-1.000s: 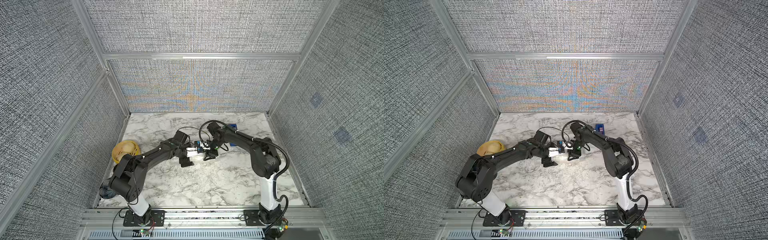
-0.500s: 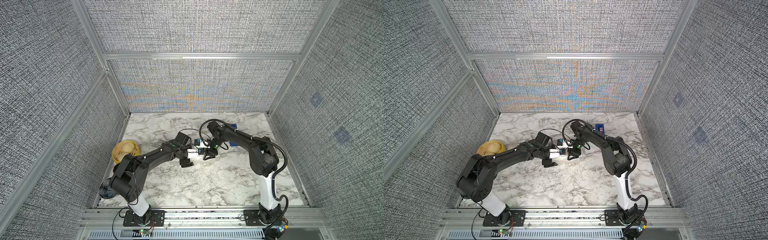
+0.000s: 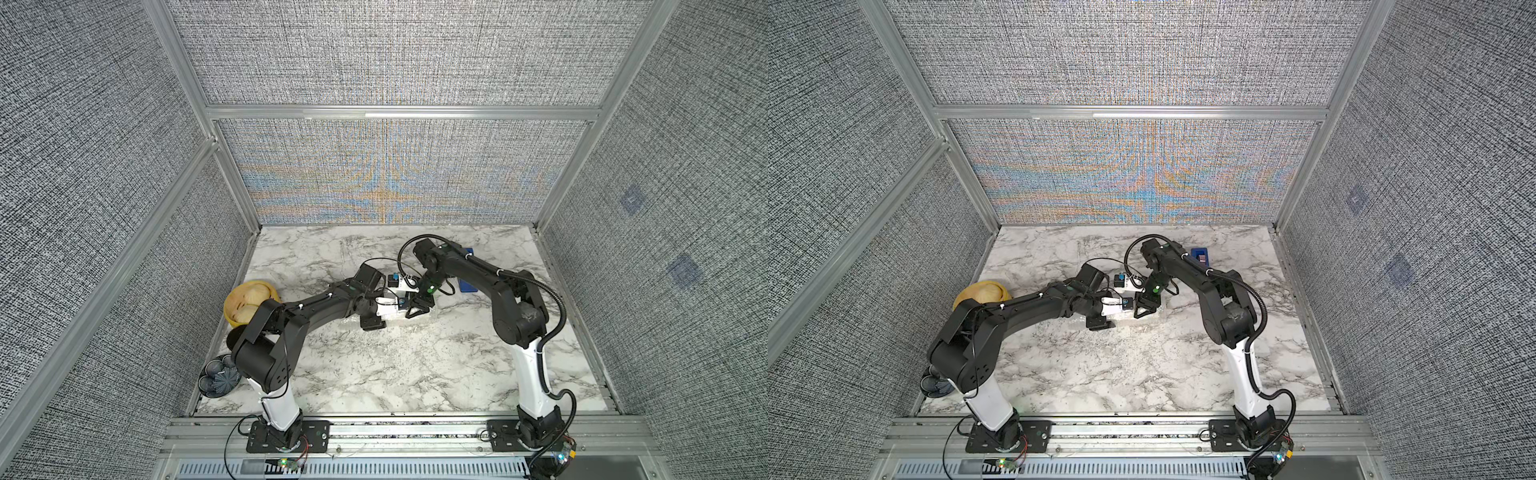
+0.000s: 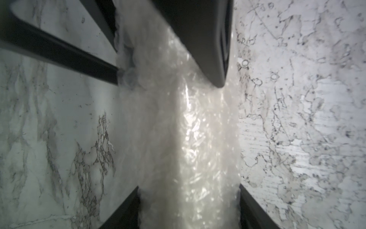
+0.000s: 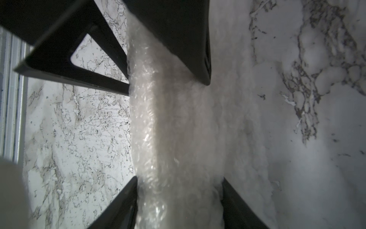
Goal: Wrap vases in bubble wrap
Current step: Wrap the vase in bubble wrap.
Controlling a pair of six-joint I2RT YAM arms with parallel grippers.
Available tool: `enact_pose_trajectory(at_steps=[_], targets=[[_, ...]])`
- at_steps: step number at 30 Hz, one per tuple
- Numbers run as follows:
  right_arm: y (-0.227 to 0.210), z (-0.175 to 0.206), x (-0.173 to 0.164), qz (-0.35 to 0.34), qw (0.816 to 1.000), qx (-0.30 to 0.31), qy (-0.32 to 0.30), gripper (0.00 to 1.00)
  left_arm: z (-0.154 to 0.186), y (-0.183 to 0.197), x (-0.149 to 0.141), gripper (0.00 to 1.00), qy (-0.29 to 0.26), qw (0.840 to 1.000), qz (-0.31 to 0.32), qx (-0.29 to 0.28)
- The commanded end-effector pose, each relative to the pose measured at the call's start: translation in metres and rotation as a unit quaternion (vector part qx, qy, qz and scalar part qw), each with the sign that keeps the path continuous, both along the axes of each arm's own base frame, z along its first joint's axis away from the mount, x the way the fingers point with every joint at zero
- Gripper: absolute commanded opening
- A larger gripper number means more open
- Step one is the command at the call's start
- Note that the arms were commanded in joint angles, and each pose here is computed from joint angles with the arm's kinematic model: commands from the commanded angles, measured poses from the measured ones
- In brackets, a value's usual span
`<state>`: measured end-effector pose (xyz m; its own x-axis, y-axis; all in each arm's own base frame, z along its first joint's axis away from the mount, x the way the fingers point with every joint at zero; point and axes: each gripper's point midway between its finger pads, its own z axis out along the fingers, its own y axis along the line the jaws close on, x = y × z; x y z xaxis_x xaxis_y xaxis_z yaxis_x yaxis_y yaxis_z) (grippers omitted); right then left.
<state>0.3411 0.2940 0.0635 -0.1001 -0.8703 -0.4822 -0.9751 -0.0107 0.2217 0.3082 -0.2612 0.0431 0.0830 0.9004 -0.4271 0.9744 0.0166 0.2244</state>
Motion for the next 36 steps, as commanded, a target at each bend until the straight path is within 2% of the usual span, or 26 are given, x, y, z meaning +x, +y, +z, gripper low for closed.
enact_pose_trajectory(at_steps=[1, 7, 10, 13, 18, 21, 23, 25, 29, 34, 36], targets=[[-0.001, 0.008, 0.011, -0.033, 0.999, 0.016, -0.011, 0.69, -0.014, 0.012, -0.018, 0.65, 0.044, 0.998, -0.004, 0.034], [-0.003, 0.047, 0.021, -0.055, 0.993, 0.096, -0.041, 0.77, -0.016, 0.012, -0.019, 0.61, 0.061, 0.997, -0.001, 0.040], [-0.006, 0.057, 0.018, -0.050, 0.989, 0.115, -0.073, 0.77, -0.014, 0.011, -0.019, 0.61, 0.075, 0.997, 0.004, 0.036], [-0.014, 0.063, 0.017, -0.077, 0.984, 0.127, -0.099, 0.77, -0.009, 0.012, -0.018, 0.61, 0.098, 0.995, 0.012, 0.034], [-0.039, 0.082, 0.035, -0.187, 0.955, 0.137, -0.185, 0.77, 0.000, 0.013, -0.016, 0.60, 0.142, 0.988, 0.034, 0.043], [-0.051, 0.099, 0.040, -0.252, 0.930, 0.148, -0.222, 0.77, 0.003, 0.013, -0.017, 0.60, 0.174, 0.982, 0.055, 0.049], [-0.060, 0.118, 0.041, -0.307, 0.905, 0.171, -0.238, 0.76, 0.007, 0.010, -0.013, 0.60, 0.196, 0.976, 0.085, 0.046], [-0.066, 0.136, 0.033, -0.350, 0.885, 0.202, -0.232, 0.75, 0.010, 0.005, -0.011, 0.61, 0.218, 0.969, 0.112, 0.042], [-0.090, 0.144, 0.020, -0.444, 0.845, 0.215, -0.208, 0.72, 0.012, 0.000, -0.007, 0.62, 0.235, 0.959, 0.155, 0.029], [-0.109, 0.127, 0.002, -0.500, 0.817, 0.218, -0.189, 0.72, 0.007, 0.001, -0.010, 0.62, 0.233, 0.957, 0.173, 0.023], [-0.113, 0.113, 0.004, -0.508, 0.815, 0.205, -0.191, 0.72, 0.004, 0.004, -0.009, 0.62, 0.219, 0.960, 0.173, 0.027]])
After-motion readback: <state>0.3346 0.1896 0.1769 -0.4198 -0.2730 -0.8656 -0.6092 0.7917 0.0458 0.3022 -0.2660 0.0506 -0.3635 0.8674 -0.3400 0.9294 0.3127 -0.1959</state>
